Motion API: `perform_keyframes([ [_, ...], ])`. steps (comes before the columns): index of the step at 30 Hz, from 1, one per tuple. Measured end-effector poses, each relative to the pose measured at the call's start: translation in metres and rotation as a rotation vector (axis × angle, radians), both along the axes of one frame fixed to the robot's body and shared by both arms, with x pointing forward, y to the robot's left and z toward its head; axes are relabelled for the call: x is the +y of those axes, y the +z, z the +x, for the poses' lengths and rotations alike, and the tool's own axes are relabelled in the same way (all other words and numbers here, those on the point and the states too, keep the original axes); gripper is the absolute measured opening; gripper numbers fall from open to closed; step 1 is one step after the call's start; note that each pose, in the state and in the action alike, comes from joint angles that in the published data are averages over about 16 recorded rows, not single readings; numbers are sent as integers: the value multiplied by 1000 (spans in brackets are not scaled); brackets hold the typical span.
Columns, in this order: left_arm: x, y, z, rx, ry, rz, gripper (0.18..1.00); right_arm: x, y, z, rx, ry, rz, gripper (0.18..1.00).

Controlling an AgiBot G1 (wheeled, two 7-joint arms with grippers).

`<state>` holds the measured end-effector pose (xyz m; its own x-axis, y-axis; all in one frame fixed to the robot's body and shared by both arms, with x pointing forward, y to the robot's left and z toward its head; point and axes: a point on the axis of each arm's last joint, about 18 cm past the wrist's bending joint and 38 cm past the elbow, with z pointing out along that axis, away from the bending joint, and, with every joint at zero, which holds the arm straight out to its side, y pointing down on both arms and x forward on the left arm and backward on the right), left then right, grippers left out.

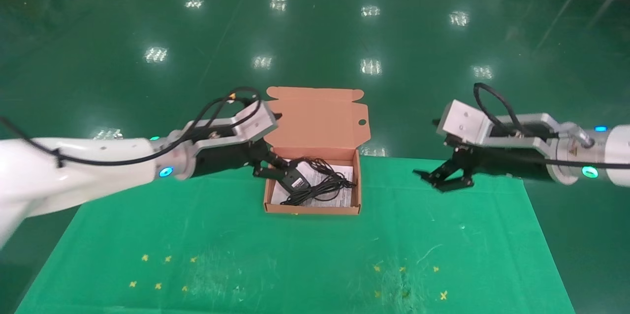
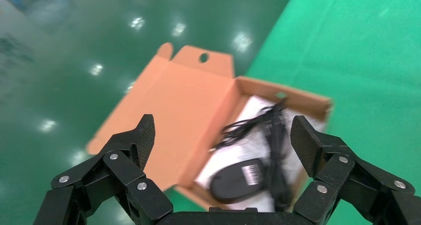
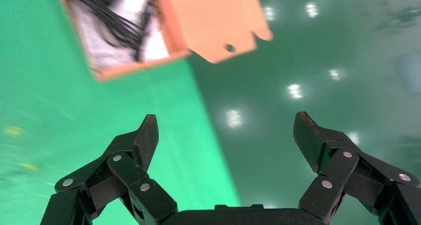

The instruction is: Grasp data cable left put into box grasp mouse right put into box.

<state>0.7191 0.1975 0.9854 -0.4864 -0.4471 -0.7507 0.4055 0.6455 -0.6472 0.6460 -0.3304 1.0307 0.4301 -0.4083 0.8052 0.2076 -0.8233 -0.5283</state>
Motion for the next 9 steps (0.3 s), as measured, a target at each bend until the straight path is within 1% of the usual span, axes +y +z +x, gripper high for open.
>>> perform_keyframes([
  [2,5,-3,-8,28,-26,-34,980,3,-7,-5,29,31,31,1001],
  [9,14,-7,-22,72,-73,-90,997,10,-17,-14,76,88,86,1001],
])
